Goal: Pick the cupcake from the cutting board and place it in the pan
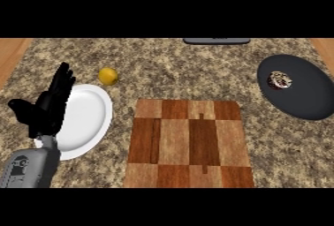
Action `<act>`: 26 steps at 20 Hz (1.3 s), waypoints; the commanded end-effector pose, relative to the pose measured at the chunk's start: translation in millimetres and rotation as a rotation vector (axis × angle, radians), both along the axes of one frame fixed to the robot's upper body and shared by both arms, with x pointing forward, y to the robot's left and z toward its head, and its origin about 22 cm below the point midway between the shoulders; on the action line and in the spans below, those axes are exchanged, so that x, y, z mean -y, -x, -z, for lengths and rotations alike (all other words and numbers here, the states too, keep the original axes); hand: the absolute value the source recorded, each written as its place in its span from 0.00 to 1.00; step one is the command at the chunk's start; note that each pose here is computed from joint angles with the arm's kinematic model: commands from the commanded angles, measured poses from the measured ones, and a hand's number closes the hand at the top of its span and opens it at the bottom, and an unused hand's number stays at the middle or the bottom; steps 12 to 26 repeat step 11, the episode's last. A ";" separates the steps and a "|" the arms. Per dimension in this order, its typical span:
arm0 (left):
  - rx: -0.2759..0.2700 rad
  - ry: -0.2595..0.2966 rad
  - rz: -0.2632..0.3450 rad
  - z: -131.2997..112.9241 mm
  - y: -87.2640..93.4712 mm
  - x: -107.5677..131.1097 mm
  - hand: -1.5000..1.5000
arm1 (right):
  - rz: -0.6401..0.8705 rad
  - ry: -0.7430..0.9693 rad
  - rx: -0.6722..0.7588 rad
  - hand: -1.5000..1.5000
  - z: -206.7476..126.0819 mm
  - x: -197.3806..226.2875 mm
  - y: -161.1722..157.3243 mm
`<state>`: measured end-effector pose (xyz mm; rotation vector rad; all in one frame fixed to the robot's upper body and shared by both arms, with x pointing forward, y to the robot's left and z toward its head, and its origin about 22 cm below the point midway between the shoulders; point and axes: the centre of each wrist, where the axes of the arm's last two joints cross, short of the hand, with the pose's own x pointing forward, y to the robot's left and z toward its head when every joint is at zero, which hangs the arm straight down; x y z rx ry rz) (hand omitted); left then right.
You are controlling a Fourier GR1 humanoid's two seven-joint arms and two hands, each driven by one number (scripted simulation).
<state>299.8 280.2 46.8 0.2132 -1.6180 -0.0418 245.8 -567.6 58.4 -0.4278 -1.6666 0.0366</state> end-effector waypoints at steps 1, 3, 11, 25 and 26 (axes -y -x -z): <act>0.005 0.001 -0.012 15.5 15.2 -4.5 0.50 | -0.105 -0.044 0.073 0.00 -8.6 24.2 35.8; 0.005 -0.003 -0.009 -3.2 14.5 -18.1 0.50 | -0.082 -0.053 0.062 0.00 -2.8 32.4 58.6; -0.002 0.004 -0.009 -0.6 0.4 5.3 0.50 | -0.115 0.026 0.010 0.00 -4.1 26.2 56.1; -0.002 0.004 -0.009 -0.6 0.4 5.3 0.50 | -0.115 0.026 0.010 0.00 -4.1 26.2 56.1; -0.002 0.004 -0.009 -0.6 0.4 5.3 0.50 | -0.115 0.026 0.010 0.00 -4.1 26.2 56.1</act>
